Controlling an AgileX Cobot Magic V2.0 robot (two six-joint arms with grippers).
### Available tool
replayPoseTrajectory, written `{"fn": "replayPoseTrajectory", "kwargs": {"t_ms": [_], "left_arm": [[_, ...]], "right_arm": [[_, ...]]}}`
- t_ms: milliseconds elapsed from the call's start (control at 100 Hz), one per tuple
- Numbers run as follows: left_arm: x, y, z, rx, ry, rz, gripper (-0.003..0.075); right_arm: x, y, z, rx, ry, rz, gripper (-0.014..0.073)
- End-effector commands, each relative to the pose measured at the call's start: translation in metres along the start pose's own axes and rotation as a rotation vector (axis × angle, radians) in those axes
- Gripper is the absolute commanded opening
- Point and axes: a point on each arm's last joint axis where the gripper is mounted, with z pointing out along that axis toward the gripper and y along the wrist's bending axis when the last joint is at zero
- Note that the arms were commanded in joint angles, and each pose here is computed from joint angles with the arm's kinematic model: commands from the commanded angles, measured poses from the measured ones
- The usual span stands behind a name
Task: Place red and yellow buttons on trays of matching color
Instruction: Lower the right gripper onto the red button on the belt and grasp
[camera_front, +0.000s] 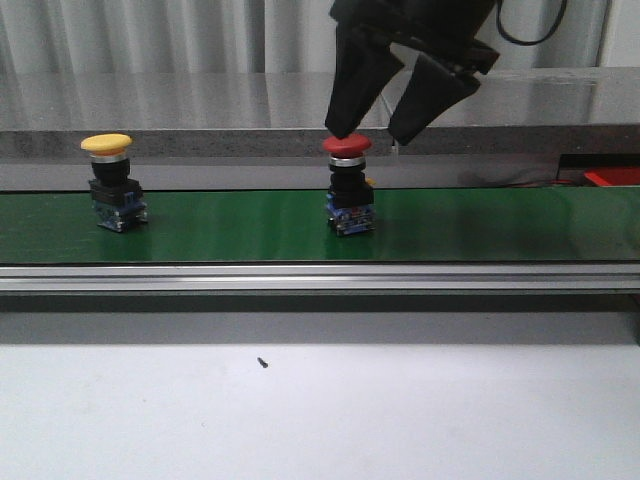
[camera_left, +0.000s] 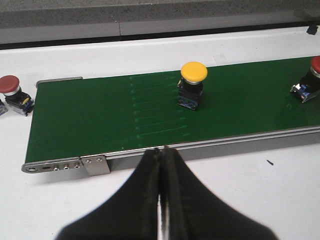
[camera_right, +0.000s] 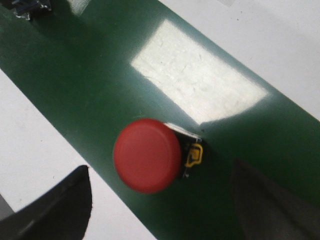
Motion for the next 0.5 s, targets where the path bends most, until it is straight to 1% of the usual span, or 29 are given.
{"fn": "replayPoseTrajectory", "kwargs": {"t_ms": [0,130,170,220,270,320,390,440,490], "left_arm": [[-0.012,-0.001,-0.005,0.003,-0.093,-0.004,-0.0019],[-0.012,-0.001,-0.005,0.003,-0.093,-0.004,-0.0019],[-0.012,-0.001,-0.005,0.003,-0.093,-0.004,-0.0019],[-0.012,-0.001,-0.005,0.003,-0.093,-0.004,-0.0019],[-0.012,-0.001,-0.005,0.003,-0.093,-0.004,-0.0019],[-0.012,-0.001,-0.005,0.003,-0.093,-0.004,-0.0019],[-0.012,-0.001,-0.005,0.003,-0.093,-0.004,-0.0019],[-0.012,-0.001,-0.005,0.003,-0.093,-0.004,-0.0019],[-0.012,-0.001,-0.005,0.003,-0.093,-0.004,-0.0019]], "right_arm": [[-0.015,0.007,-0.018,-0.005,-0.099,-0.016,0.057],[-0.016,0.0,0.0,-0.008,-0.067,-0.005,0.0566],[-0.015,-0.001,0.004,-0.011,-0.056,-0.003,0.0545],[-0.015,-0.002,0.006,-0.013,-0.048,-0.001,0.0491],[-0.014,-0.002,0.007,-0.015,-0.041,0.0,0.0412],[-0.014,-0.002,0.007,-0.016,-0.038,0.0,0.0312],[-0.013,-0.002,0.007,-0.016,-0.035,-0.002,0.0206],[-0.013,-0.002,0.006,-0.012,-0.035,-0.005,0.0166],[-0.014,-0.002,0.003,-0.004,-0.039,-0.012,0.016]]}}
